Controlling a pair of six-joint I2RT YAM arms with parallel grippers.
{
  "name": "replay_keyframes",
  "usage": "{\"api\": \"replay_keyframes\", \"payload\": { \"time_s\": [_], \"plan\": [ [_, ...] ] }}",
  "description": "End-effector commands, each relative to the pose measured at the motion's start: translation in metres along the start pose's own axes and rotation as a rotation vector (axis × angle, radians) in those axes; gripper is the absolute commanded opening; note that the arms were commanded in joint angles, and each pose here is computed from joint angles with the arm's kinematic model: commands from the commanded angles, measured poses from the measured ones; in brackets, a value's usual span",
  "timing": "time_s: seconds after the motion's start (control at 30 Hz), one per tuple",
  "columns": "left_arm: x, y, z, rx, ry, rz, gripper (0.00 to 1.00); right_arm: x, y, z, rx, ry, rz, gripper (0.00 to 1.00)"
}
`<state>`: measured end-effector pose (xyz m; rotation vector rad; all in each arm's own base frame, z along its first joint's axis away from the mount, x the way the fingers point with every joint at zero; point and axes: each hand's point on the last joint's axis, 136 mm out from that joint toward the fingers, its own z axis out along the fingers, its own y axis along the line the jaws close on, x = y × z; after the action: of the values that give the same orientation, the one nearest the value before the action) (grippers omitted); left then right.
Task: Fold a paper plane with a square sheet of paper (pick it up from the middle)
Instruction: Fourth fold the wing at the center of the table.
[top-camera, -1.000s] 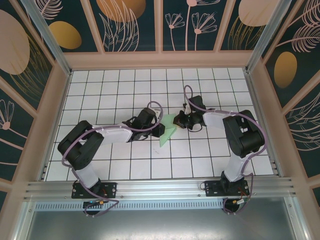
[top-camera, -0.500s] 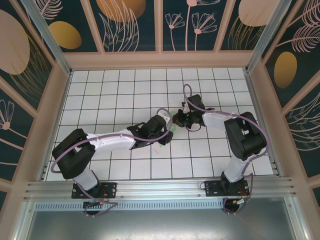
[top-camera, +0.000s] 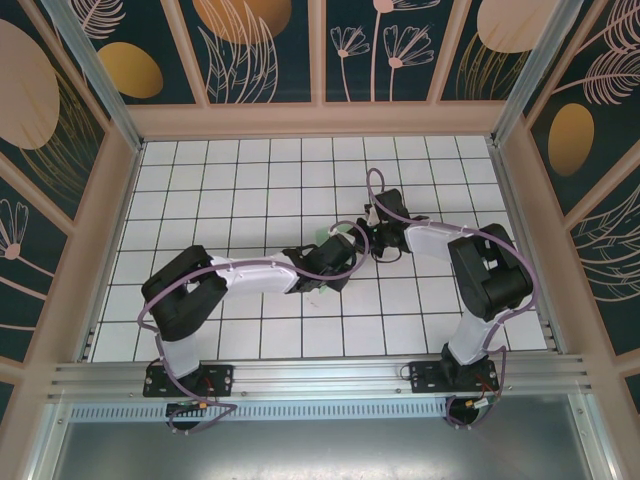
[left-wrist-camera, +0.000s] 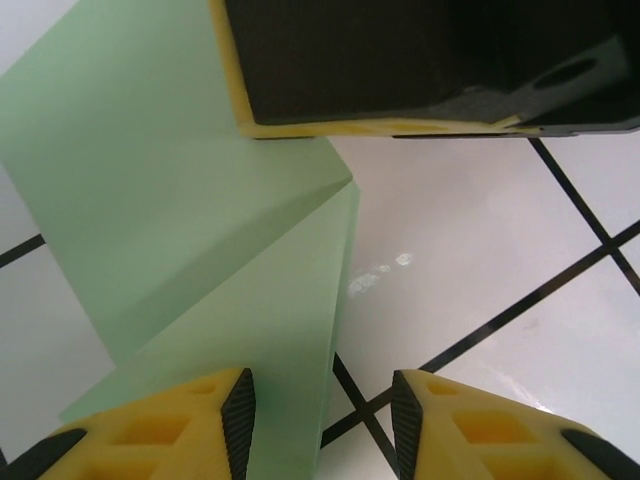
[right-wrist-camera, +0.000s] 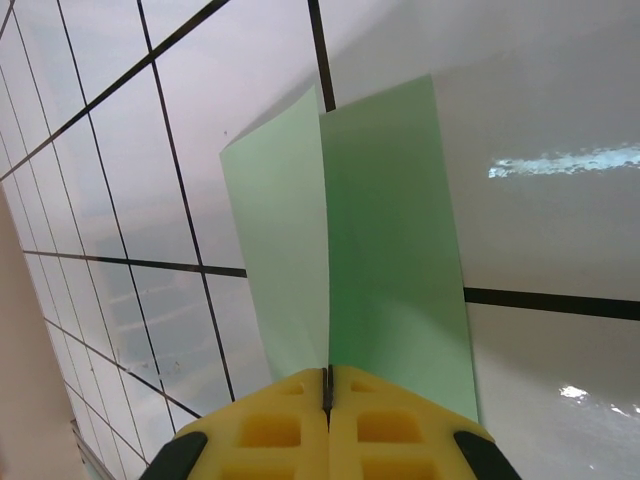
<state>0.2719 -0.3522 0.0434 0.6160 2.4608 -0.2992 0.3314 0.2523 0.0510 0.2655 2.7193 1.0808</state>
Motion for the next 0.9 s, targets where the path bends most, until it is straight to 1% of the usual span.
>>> {"api": "replay_keyframes", "payload": {
  "time_s": [0.0, 0.17, 0.33, 0.5, 0.63, 0.67, 0.87],
  "plan": [
    [0.002, 0.015, 0.006, -0.088, 0.009, -0.002, 0.44, 0.001, 0.015, -0.004, -0.038, 0.008, -0.025, 0.06],
    [0.002, 0.022, 0.009, -0.128, 0.004, 0.01, 0.41, 0.002, 0.015, -0.004, -0.039, 0.012, -0.025, 0.07],
    [0.004, 0.027, 0.009, -0.152, 0.001, 0.028, 0.34, 0.001, 0.018, -0.004, -0.049, 0.016, -0.026, 0.07],
    [0.0, 0.024, 0.006, -0.139, -0.013, 0.036, 0.22, 0.0, 0.02, -0.005, -0.051, 0.014, -0.026, 0.07],
    [0.001, 0.024, 0.007, -0.137, -0.012, 0.036, 0.19, -0.001, 0.023, -0.007, -0.057, 0.008, -0.03, 0.08],
    [0.001, 0.024, 0.007, -0.133, -0.013, 0.036, 0.16, -0.001, 0.022, -0.007, -0.055, 0.008, -0.028, 0.08],
    [0.0, 0.019, 0.007, -0.103, -0.029, 0.027, 0.09, -0.004, 0.025, -0.012, -0.062, -0.004, -0.03, 0.14]
  ]
}}
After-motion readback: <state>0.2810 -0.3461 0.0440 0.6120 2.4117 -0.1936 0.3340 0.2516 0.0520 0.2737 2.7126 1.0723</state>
